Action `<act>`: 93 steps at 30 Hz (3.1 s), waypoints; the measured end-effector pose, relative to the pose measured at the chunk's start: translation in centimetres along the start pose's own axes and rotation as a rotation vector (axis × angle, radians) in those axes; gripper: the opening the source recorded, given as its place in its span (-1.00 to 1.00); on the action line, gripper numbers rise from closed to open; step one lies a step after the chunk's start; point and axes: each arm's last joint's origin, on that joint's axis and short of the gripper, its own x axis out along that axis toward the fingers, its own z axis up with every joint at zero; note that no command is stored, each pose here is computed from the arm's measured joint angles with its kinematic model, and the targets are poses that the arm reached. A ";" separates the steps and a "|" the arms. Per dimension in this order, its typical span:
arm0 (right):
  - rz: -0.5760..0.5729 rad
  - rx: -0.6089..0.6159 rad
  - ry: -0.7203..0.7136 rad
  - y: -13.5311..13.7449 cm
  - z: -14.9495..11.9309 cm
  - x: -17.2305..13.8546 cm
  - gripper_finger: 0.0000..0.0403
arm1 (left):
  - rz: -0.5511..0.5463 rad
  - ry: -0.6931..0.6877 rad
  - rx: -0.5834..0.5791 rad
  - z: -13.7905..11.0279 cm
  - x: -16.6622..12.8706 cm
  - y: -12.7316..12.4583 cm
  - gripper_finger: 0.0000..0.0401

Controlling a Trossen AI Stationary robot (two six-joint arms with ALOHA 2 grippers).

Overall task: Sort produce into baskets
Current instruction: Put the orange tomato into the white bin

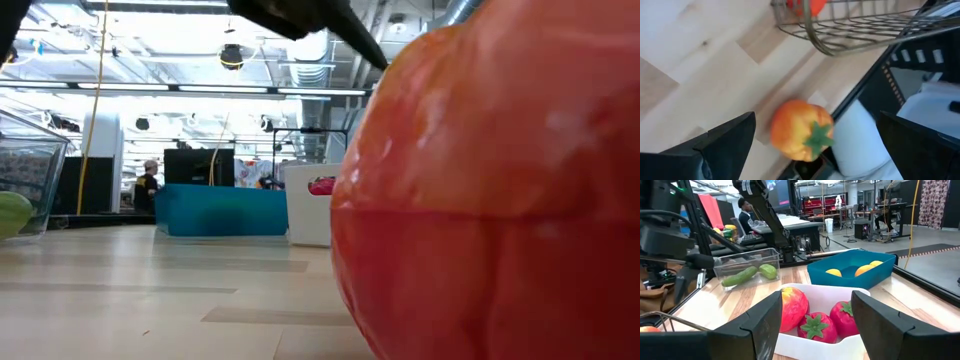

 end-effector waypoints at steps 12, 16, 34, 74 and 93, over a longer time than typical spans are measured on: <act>0.000 0.000 0.000 0.0 0.0 0.0 0.31 | -0.011 0.002 -0.059 -1.1 0.0 -0.4 0.99; 0.000 0.000 0.000 0.0 0.0 0.0 0.31 | -0.012 0.003 -0.064 -0.8 0.0 -0.3 0.99; 0.000 0.000 0.001 0.0 0.0 0.0 0.31 | -0.002 0.004 0.155 -0.4 0.0 -0.1 0.99; 0.000 0.000 0.001 0.0 0.0 0.0 0.31 | -0.023 0.009 -0.237 -1.8 1.3 -0.6 0.99; 0.000 0.000 0.001 0.0 0.0 0.0 0.31 | -0.004 0.105 -0.328 -2.9 3.0 -0.5 0.99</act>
